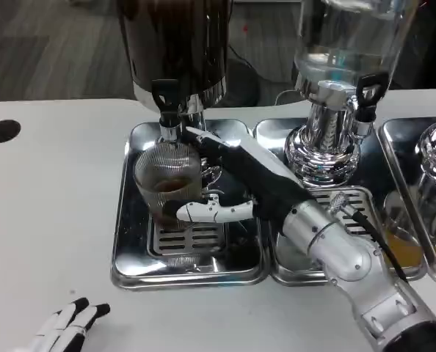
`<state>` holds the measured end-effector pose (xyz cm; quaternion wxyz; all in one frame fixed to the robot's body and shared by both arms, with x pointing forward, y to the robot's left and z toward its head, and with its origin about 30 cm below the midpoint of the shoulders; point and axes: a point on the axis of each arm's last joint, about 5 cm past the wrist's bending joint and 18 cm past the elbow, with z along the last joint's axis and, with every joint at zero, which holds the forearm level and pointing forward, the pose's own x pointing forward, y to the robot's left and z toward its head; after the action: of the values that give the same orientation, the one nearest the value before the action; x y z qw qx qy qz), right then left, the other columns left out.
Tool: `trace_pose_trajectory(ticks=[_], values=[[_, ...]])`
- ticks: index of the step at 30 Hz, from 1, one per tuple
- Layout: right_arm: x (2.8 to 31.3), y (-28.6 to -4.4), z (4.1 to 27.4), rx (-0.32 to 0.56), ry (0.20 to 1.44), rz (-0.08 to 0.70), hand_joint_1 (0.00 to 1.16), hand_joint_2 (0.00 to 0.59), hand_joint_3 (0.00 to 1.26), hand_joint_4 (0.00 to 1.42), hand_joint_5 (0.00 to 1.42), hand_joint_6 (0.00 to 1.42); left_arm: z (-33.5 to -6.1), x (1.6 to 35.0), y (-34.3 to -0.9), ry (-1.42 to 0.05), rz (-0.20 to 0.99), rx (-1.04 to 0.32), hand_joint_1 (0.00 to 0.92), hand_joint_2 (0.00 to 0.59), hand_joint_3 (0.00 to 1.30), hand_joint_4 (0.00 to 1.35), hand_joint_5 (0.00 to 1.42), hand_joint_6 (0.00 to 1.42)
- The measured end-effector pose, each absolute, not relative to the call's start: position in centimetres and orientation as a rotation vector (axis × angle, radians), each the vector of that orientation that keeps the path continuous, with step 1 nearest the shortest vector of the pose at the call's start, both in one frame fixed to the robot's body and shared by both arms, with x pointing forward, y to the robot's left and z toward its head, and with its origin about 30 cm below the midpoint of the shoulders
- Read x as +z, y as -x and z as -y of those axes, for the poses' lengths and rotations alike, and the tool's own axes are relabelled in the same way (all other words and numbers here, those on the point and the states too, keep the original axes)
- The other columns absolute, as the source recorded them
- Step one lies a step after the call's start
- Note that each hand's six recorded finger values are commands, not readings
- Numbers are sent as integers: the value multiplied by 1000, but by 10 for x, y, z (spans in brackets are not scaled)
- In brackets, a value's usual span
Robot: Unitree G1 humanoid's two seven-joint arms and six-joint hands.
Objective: Grasp the cup under the faucet to collect the drink, then remove the cup.
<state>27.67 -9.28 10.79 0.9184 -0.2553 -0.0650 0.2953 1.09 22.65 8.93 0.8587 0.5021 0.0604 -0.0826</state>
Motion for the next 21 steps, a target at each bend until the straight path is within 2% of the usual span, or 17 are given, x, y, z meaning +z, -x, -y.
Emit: trace_pose_trajectory(ticks=[12,21], values=[[106,-279,93,612,506,138,723,119,107,93,163,151,-224,87,-9,-1044,-142,-184,0,44,162,49,62,346],[103,-282,94,614,492,123,743,115,170,207,246,225,-225,87,-8,-1049,-159,-179,0,44,163,50,68,346]])
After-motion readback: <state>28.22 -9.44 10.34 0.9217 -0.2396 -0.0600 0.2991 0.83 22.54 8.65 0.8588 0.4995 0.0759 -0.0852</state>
